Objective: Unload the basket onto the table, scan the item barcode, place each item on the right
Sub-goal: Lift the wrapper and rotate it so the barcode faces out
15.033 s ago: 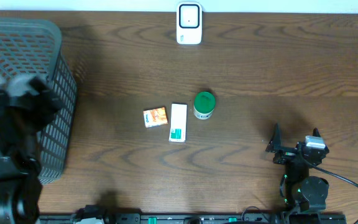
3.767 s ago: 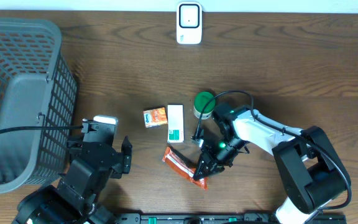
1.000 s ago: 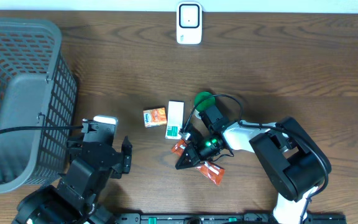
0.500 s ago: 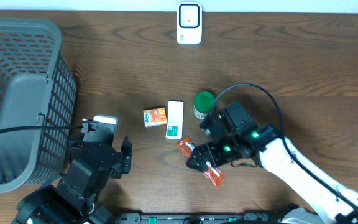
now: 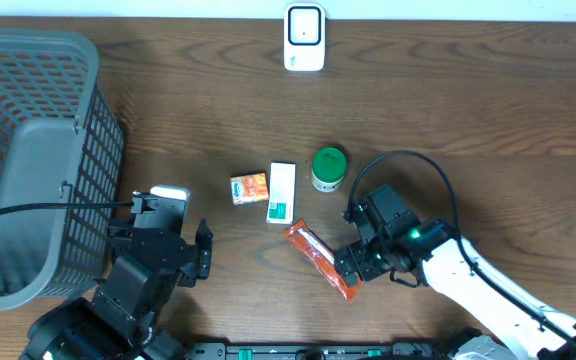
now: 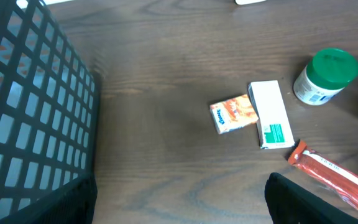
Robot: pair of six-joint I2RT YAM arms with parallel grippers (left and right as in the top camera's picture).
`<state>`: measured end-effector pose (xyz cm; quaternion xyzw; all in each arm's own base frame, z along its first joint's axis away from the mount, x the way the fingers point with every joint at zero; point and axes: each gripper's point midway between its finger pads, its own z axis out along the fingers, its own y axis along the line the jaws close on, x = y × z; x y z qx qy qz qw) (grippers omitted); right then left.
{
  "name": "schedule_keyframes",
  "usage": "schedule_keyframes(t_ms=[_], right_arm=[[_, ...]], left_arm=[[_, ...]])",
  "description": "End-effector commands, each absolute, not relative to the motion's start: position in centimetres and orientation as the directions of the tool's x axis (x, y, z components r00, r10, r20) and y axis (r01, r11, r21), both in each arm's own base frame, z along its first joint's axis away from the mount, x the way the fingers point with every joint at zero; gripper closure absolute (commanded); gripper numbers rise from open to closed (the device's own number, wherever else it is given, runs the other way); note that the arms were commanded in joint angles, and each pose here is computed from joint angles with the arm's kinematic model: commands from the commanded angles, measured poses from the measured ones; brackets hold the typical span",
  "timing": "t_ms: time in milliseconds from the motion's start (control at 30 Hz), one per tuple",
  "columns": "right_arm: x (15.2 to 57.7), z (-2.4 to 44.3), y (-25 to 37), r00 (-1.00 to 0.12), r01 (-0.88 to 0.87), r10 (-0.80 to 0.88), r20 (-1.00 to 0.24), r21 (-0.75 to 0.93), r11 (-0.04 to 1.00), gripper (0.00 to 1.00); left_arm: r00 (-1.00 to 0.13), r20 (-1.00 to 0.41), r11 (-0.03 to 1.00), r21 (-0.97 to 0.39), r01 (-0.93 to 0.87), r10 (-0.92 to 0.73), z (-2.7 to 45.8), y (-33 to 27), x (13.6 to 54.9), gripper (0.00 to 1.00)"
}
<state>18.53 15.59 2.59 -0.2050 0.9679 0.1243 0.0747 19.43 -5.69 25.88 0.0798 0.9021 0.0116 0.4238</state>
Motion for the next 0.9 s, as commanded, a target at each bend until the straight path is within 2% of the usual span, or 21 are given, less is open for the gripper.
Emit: schedule_keyframes(t_ms=[0,133,367,500,600,667,733,867], right_arm=[[18.1,2.3,16.0,-0.889,-0.451,-0.409,-0.206,0.235,0.861,0.01],[17.5,3.5,18.8,-0.854,-0.52,-0.453,-0.258,0.378,0.766,0.01],[17.3,3.4,19.2,-0.845,-0.534,-0.467,-0.261,0.367,0.761,0.01],[16.8,4.0,20.3,-0.881,-0.473,-0.408,-0.238,0.452,0.756,0.01],[16.8,4.4,20.5,-0.947,-0.321,-0.279,-0.158,0.518,0.793,0.0],[16.5,5.5,21.6,-0.939,-0.338,-0.3,-0.167,0.602,0.723,0.01],[16.0,5.8,22.0,-0.887,-0.453,-0.396,-0.238,0.608,0.651,0.01],[16.2,4.0,19.7,-0.895,-0.444,-0.403,-0.194,0.492,0.749,0.01]], left_arm=[[-0.629,-0.761,0.987,0.099,0.123,0.155,25.7,-5.5,19.4,0.15],[-0.629,-0.762,0.987,0.099,0.123,0.155,25.7,-5.5,19.4,0.15],[-0.629,-0.762,0.987,0.099,0.123,0.155,25.7,-5.5,19.4,0.15],[-0.629,-0.762,0.987,0.099,0.123,0.155,25.7,-5.5,19.4,0.15],[-0.629,-0.761,0.987,0.099,0.123,0.155,25.7,-5.5,19.4,0.15],[-0.63,-0.761,0.987,0.099,0.123,0.155,25.7,-5.5,19.4,0.15],[-0.629,-0.762,0.987,0.099,0.123,0.155,25.7,-5.5,19.4,0.15],[-0.63,-0.761,0.987,0.099,0.123,0.155,25.7,-5.5,19.4,0.15]])
